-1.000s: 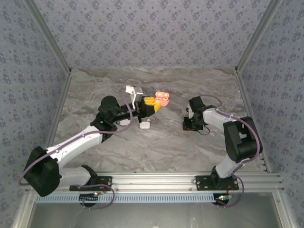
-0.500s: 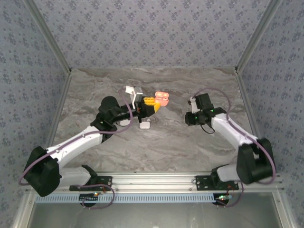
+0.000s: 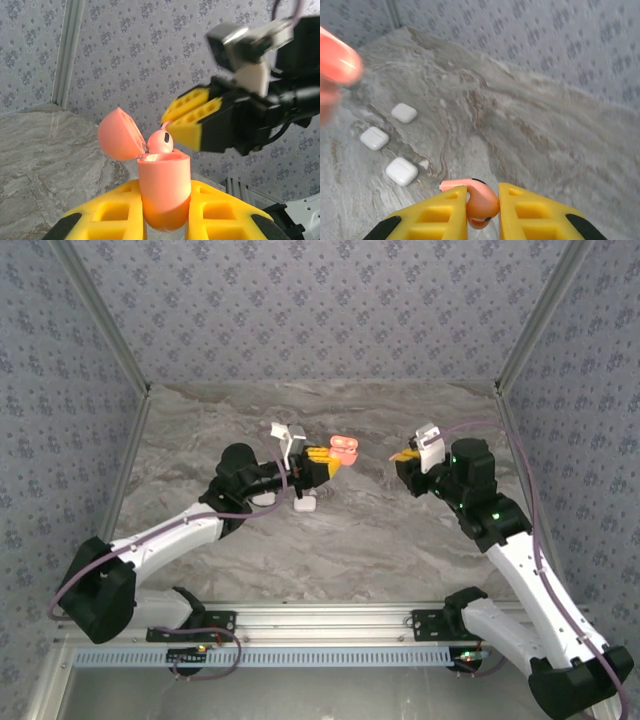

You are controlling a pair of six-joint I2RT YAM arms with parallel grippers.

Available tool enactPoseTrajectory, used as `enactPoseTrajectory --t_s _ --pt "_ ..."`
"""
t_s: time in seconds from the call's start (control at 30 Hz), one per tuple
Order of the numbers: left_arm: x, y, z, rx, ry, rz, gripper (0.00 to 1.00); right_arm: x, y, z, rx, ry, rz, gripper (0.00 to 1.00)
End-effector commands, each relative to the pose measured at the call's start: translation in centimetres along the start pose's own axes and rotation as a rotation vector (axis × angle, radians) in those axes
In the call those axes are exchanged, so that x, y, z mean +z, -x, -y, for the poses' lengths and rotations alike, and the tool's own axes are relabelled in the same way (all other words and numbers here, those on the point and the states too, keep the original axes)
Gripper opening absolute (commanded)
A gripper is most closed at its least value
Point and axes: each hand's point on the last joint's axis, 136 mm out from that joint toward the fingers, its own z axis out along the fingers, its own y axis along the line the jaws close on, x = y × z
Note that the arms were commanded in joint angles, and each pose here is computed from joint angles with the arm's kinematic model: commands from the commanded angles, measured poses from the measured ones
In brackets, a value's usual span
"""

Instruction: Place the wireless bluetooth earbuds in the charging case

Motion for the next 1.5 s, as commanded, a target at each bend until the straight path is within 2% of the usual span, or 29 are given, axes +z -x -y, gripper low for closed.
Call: enactPoseTrajectory --t_s 0.0,0.1,0.3,0.63,1.17,1.47 --pt "0.4 0.9 0.9 0.019 -0.049 0.033 0.00 -1.4 4.0 -1.8 -0.151 0.052 0.096 0.21" --pt "0.6 0.6 0.9 0.015 -0.062 0.024 0.00 -1.8 5.8 -3.6 -0.233 0.099 0.125 0.21" --pt "0.9 0.0 1.0 0.013 -0.081 0.004 0.00 -1.0 7.5 -5.9 -0.355 0.167 0.102 0.21" --pt "1.0 -0.2 1.0 0.019 -0.083 -0.008 0.00 1.4 7.1 -7.3 -0.422 0.241 0.022 0.21" --pt "1.0 -0.2 1.1 0.019 -0.086 -0.011 0.00 2.8 6.2 -8.1 -0.416 0.268 -0.013 0.22" --pt "1.0 -0.2 1.1 0.018 -0.085 -0.010 0.00 3.1 5.2 -9.5 -0.413 0.358 -0.051 0.23"
